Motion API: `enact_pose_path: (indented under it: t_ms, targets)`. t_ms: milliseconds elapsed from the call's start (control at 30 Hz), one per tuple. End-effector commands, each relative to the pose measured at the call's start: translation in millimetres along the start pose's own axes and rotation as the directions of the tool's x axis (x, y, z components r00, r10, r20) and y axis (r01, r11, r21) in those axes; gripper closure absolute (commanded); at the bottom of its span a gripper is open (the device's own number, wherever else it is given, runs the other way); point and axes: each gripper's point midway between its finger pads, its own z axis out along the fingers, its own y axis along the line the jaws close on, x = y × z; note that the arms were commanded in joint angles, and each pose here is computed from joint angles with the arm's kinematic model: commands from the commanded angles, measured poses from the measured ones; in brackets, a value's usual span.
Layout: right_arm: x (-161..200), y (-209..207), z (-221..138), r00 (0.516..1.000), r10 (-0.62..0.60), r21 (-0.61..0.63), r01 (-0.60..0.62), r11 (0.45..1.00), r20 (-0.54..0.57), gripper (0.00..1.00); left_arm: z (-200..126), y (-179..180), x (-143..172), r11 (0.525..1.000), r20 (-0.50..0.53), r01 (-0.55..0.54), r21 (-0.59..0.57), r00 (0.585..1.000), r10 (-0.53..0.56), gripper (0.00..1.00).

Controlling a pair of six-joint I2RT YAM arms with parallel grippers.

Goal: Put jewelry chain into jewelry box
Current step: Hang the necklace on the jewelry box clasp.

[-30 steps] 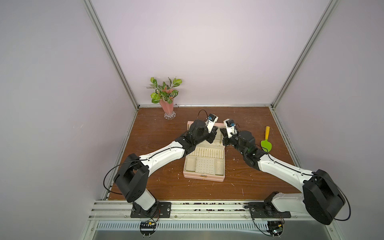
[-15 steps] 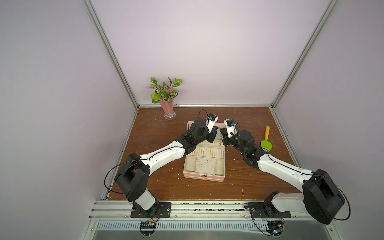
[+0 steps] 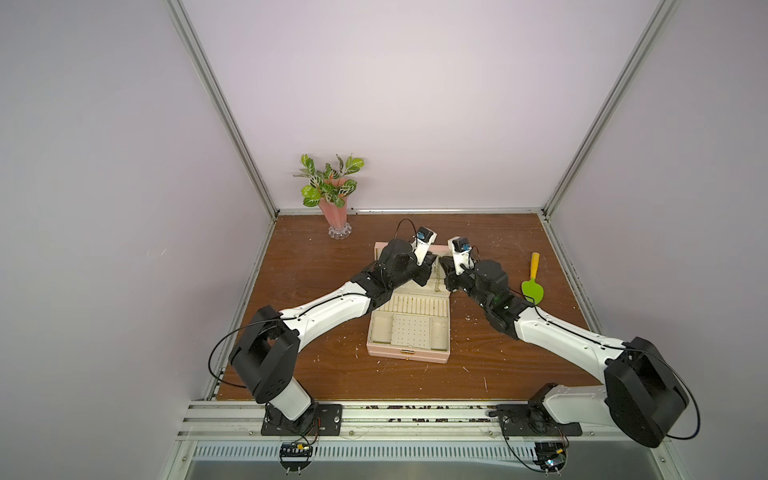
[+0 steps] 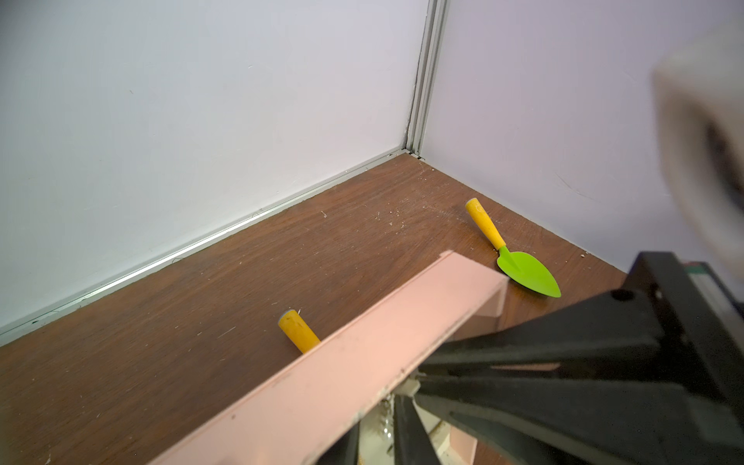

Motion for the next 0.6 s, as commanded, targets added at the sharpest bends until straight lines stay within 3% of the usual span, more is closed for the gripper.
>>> enact_pose_path:
  t_ms: [0,333,500,567]
  targets:
    - [-29,0,-4,0.997,0.027,0.0,-0.027,1.0,0.078,0.83,-5,6,-11,1.0,0.024,0.009,-0.017,1.0,-0.009,0.79]
    - [-29,16,-51,0.997,-0.025,-0.127,0.034,0.991,0.068,0.68,-32,-11,-25,0.997,0.072,-0.018,0.075,0.997,0.012,0.65]
    - [-29,13,-65,0.986,-0.162,-0.142,0.165,0.976,0.032,0.56,-50,-11,-21,0.997,0.058,-0.036,0.074,0.998,0.032,0.61]
    - [-33,12,-64,0.97,-0.244,-0.15,0.243,0.958,0.013,0.47,-58,-12,-19,0.996,0.062,-0.048,0.079,0.997,0.043,0.59]
